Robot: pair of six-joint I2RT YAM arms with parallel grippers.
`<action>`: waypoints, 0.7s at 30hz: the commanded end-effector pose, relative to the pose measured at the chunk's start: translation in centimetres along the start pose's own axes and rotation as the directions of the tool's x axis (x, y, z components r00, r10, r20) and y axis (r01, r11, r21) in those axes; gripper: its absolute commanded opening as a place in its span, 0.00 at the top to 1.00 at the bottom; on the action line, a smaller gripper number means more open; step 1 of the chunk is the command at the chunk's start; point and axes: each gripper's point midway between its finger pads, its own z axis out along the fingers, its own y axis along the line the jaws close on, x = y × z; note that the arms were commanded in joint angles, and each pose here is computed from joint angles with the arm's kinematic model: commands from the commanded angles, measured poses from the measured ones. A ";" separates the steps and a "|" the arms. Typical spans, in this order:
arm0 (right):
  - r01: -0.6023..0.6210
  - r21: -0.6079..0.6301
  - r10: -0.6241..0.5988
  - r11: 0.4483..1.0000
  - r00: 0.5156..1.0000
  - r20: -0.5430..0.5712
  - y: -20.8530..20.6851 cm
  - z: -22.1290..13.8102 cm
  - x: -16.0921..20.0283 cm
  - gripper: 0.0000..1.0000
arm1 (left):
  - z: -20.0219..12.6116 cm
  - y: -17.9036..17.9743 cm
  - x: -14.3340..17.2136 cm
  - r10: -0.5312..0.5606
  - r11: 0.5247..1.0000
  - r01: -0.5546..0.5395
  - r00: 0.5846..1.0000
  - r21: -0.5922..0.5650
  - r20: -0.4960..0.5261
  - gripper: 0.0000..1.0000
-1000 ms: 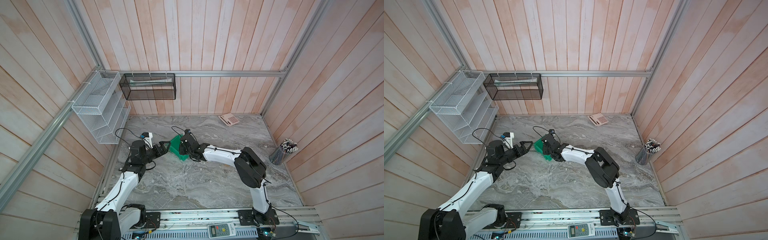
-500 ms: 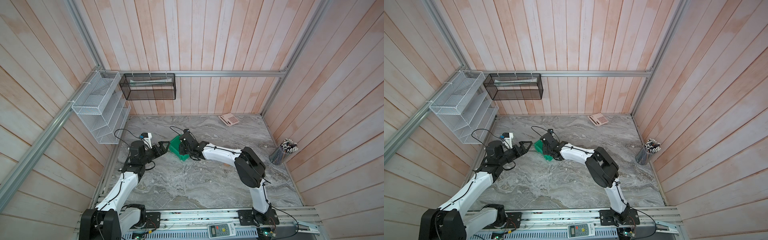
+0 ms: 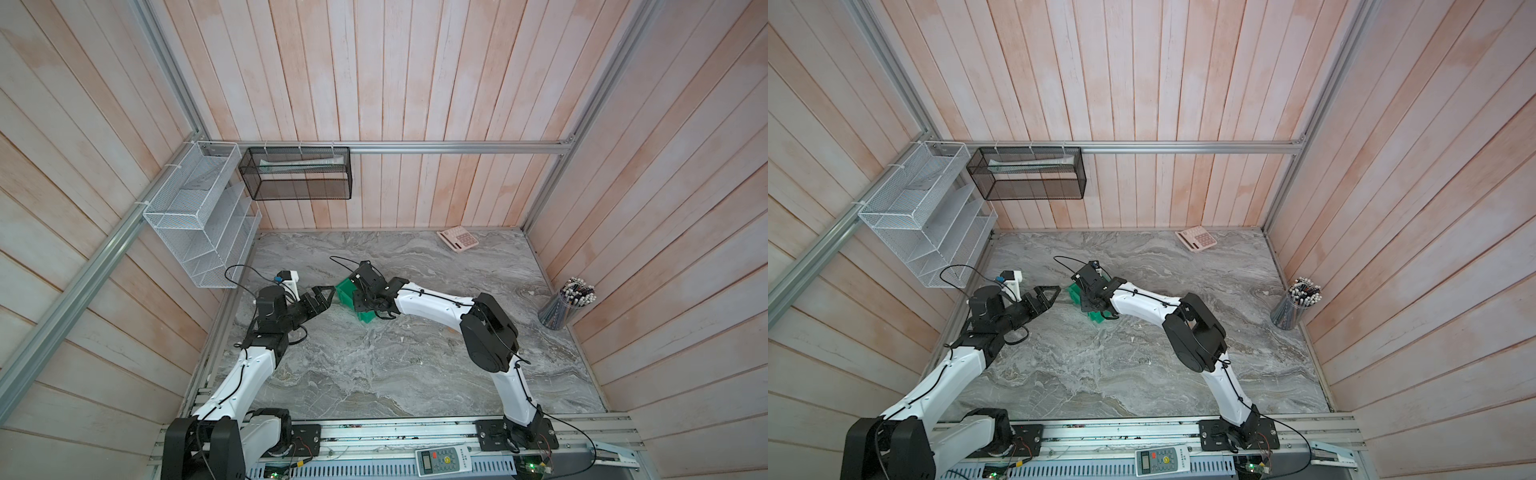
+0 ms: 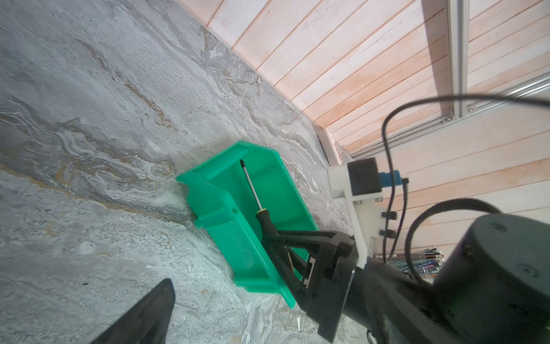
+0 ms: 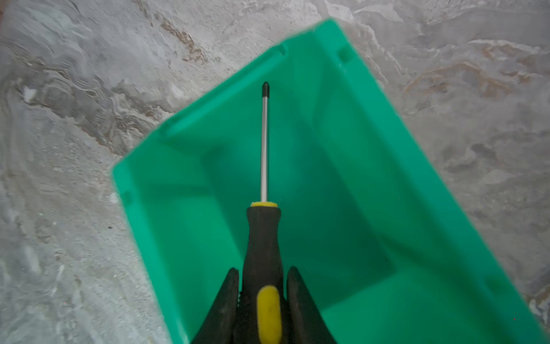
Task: Put the screwdriver in the bin
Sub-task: Place the screwdriver into the bin.
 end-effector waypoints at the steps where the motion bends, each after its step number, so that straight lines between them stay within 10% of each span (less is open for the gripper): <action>1: 0.014 0.050 -0.012 0.999 0.999 -0.041 -0.9 -0.2 1.0 0.78 | -0.5 -0.4 -0.3 0.000 1.000 -0.001 1.000 0.031 0.020 0.00; 21: 0.067 0.109 -0.065 0.992 0.998 -0.021 -1.2 0.5 -0.2 0.69 | -0.6 -0.3 -0.6 -0.002 0.999 0.001 1.000 0.035 0.030 0.00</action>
